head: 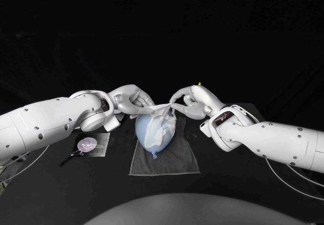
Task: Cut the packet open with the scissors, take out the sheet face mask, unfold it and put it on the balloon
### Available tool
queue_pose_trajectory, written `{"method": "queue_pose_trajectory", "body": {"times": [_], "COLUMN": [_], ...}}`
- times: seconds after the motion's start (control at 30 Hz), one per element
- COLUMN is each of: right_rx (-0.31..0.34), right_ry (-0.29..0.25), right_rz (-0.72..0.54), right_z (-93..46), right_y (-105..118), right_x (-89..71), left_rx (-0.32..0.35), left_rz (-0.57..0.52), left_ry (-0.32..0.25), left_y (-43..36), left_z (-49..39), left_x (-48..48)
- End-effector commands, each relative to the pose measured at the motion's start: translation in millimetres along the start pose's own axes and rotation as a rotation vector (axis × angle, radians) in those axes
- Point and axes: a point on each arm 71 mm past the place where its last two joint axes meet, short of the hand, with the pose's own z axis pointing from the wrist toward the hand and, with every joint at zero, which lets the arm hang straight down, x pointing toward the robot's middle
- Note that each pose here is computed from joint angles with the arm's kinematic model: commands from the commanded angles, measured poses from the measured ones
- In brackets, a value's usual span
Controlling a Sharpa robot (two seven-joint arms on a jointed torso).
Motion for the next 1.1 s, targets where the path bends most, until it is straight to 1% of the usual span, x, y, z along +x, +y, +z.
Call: {"method": "queue_pose_trajectory", "body": {"times": [0.03, 0.2, 0.37, 0.53, 0.63, 0.8, 0.87, 0.93, 0.97, 1.1], "right_rx": [0.003, 0.013, 0.026, 0.037, 0.042, 0.047, 0.050, 0.053, 0.060, 0.082], "right_ry": [-0.029, -0.018, -0.001, 0.002, 0.002, 0.008, 0.011, 0.012, 0.013, 0.010], "right_rz": [-0.002, 0.002, 0.004, -0.001, -0.003, 0.000, 0.000, 0.000, -0.001, -0.007], "right_z": [0.2, 1.0, 3.0, 4.9, 6.4, 10.1, 12.2, 13.4, 15.5, 20.8], "right_y": [-1.3, -2.1, -2.7, -4.6, -5.6, -5.8, -6.0, -6.3, -7.0, -9.5], "right_x": [-3.7, -2.3, 0.5, 1.3, 1.6, 3.7, 5.0, 5.7, 6.5, 7.4], "left_rx": [0.020, 0.034, 0.055, 0.065, 0.062, 0.031, 0.003, -0.012, -0.038, -0.093], "left_rz": [-0.003, 0.000, -0.001, -0.004, -0.005, -0.004, -0.004, -0.005, -0.002, 0.011], "left_ry": [-0.032, -0.057, -0.086, -0.106, -0.115, -0.134, -0.142, -0.142, -0.141, -0.121], "left_y": [-1.0, -3.2, -8.4, -12.1, -12.7, -9.5, -6.8, -5.2, -2.8, 2.1], "left_z": [-2.1, -5.1, -6.1, -7.6, -8.8, -10.9, -11.7, -11.9, -12.2, -12.7], "left_x": [-3.2, -6.9, -10.5, -13.4, -15.0, -18.9, -20.6, -21.3, -22.0, -21.9]}}
